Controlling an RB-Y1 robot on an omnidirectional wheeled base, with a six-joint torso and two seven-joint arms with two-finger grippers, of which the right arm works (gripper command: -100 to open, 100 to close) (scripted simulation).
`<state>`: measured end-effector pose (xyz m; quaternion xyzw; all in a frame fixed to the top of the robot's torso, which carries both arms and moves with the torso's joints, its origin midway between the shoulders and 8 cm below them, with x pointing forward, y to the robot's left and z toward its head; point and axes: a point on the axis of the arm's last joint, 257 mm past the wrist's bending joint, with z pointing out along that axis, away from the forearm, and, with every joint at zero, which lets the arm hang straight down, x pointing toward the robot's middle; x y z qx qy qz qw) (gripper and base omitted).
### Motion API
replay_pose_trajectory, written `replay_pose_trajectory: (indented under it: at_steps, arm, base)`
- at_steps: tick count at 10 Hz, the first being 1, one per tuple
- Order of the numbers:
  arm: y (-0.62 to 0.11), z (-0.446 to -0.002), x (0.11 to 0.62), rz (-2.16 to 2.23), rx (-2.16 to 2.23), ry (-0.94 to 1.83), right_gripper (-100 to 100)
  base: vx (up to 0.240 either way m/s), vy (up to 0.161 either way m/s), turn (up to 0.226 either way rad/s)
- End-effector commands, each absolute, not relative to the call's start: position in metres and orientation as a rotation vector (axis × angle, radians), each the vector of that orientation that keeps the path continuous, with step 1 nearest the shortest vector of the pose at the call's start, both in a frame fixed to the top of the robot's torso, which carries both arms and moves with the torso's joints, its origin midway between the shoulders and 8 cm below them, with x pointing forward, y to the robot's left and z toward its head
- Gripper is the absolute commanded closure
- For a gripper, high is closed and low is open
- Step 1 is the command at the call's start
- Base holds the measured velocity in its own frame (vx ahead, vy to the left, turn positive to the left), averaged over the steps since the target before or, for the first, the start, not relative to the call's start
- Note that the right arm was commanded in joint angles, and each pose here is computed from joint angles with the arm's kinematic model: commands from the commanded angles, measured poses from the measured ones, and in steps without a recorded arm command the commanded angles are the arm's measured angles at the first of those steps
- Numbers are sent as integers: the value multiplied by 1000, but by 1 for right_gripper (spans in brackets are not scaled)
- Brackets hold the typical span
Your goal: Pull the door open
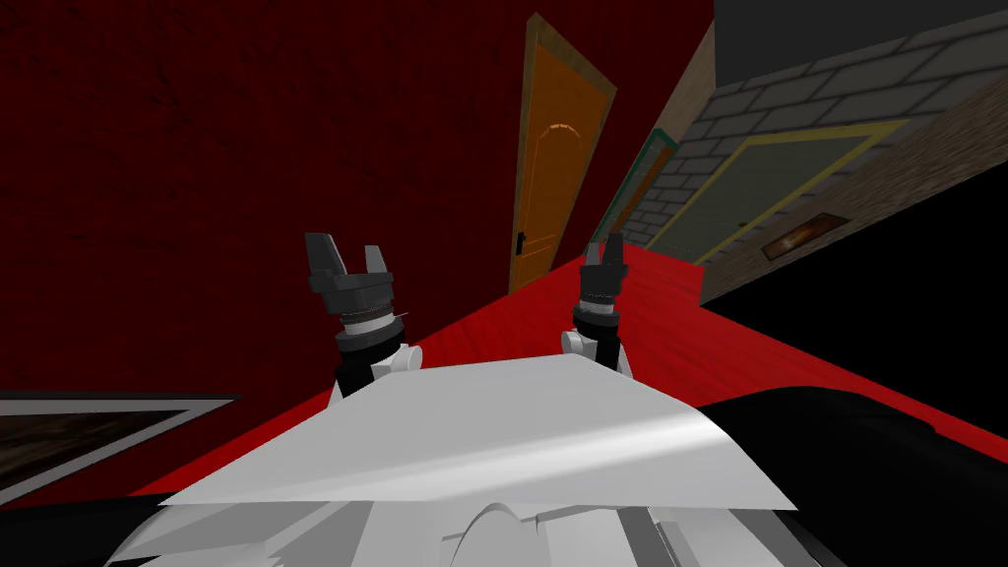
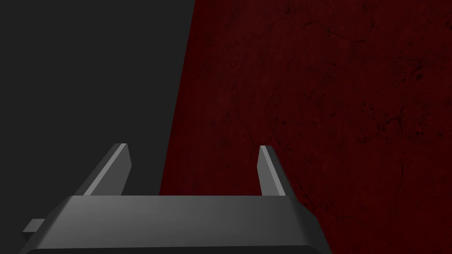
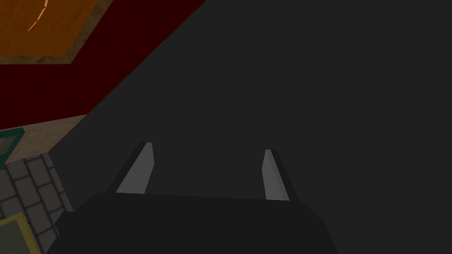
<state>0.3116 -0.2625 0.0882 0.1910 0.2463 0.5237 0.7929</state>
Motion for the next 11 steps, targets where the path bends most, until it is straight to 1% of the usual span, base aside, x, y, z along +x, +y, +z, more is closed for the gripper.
replay_pose_trajectory:
  at_steps: [1, 11]
  arm:
    - [-258, 79, 321, 1115, 401, 561, -100]
    - [-235, 18, 378, 1028, 330, 749, -100]
  base:
    - [55, -13, 7]
    - [110, -38, 13]
